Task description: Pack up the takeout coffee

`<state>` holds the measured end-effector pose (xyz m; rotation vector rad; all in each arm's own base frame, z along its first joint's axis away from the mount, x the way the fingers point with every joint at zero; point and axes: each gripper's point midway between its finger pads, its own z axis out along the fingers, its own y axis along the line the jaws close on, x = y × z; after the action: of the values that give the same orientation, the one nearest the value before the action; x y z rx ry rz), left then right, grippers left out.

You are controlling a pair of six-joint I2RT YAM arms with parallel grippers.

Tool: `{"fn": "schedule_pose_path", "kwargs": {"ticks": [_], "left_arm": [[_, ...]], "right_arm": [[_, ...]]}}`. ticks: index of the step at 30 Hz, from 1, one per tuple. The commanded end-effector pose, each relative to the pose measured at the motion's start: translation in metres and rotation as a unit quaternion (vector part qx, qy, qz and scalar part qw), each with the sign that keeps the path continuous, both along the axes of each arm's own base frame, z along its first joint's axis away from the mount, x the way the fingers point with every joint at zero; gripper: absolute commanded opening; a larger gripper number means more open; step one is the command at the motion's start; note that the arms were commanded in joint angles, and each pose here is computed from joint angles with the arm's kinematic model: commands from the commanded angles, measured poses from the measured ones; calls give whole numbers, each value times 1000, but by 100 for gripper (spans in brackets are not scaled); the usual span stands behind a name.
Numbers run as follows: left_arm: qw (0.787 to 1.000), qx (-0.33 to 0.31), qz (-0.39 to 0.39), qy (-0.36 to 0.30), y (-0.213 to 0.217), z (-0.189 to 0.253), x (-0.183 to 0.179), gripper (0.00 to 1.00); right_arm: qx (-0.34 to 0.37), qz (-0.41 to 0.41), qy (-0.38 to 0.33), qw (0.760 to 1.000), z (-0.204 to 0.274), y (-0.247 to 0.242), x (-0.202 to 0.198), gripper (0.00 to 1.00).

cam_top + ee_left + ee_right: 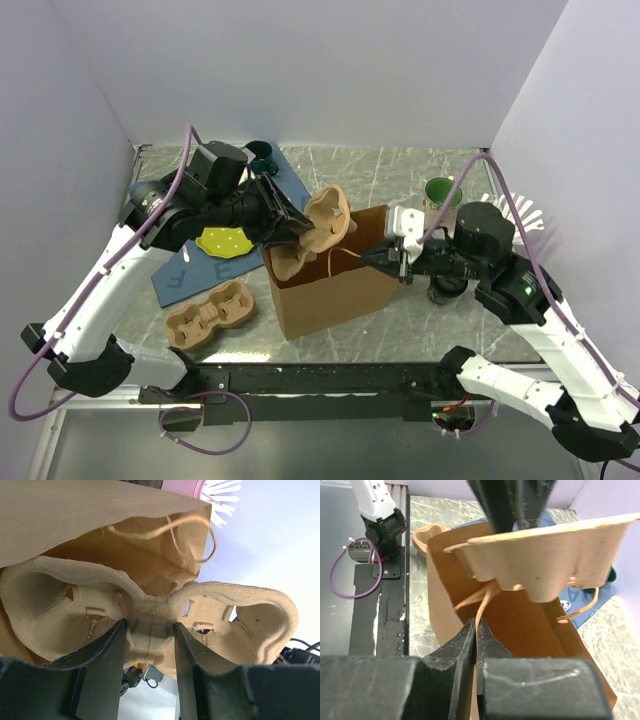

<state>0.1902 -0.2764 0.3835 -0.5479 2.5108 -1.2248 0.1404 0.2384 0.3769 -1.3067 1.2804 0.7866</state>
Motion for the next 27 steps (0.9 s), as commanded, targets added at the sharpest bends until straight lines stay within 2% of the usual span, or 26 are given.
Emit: {"fn": "schedule_pose_path", "kwargs": {"ticks": [1, 8, 19, 27], "left_arm": [[1000, -4, 4, -17, -1, 7, 3, 22], [1000, 7, -13, -14, -12, 1, 4, 22], [995, 96, -38, 11, -29, -45, -7, 22], [988, 152, -15, 9, -35, -63, 10, 20]], "right_arm": [[21, -1, -51, 998, 11, -1, -4, 4], [14, 10, -68, 998, 6, 1, -9, 0], [22, 12, -81, 996, 2, 9, -10, 0], [15, 12, -80, 997, -4, 13, -10, 0]]}}
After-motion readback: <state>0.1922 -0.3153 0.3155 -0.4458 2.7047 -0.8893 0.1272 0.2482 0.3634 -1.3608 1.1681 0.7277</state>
